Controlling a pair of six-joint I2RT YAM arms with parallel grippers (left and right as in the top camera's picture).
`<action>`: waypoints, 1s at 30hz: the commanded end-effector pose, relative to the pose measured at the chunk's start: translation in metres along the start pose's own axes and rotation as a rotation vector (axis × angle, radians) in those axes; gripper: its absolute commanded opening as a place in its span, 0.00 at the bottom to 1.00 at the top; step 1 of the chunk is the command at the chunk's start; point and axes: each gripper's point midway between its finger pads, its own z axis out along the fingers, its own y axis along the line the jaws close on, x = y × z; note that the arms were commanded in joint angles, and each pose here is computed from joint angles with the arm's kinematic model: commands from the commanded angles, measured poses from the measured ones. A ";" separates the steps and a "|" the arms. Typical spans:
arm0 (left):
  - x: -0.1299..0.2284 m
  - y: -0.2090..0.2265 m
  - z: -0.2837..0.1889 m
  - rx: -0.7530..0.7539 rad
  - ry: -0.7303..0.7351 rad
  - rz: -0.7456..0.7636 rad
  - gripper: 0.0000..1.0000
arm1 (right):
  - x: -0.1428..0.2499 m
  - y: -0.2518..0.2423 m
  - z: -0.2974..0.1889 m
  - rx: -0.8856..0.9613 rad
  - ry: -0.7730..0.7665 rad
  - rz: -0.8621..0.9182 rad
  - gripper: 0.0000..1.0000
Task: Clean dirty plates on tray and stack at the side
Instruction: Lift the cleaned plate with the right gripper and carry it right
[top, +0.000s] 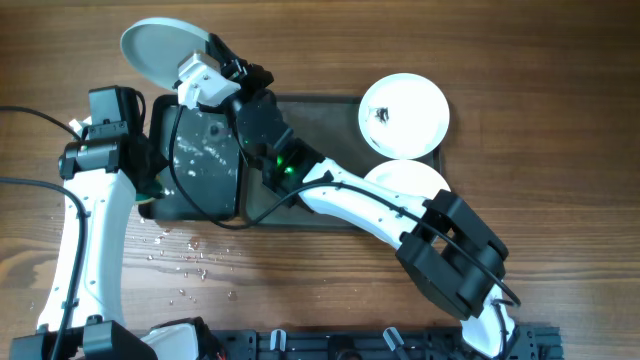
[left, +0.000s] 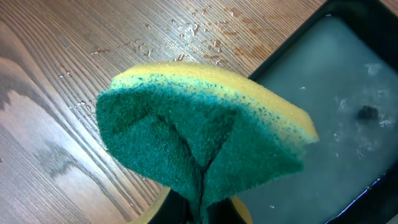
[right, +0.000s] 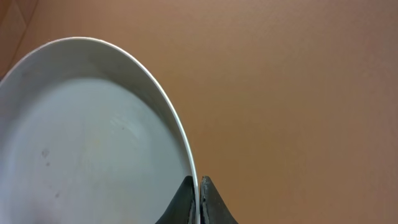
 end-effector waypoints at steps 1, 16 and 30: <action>-0.002 0.004 0.001 -0.016 -0.009 -0.022 0.04 | -0.006 -0.006 0.003 0.017 -0.020 0.108 0.04; 0.001 -0.003 0.001 0.024 0.012 -0.016 0.04 | 0.069 0.030 -0.001 -0.383 0.332 0.811 0.04; 0.006 -0.047 -0.006 0.268 0.056 0.084 0.04 | 0.236 -0.198 -0.090 -0.422 0.833 1.343 0.05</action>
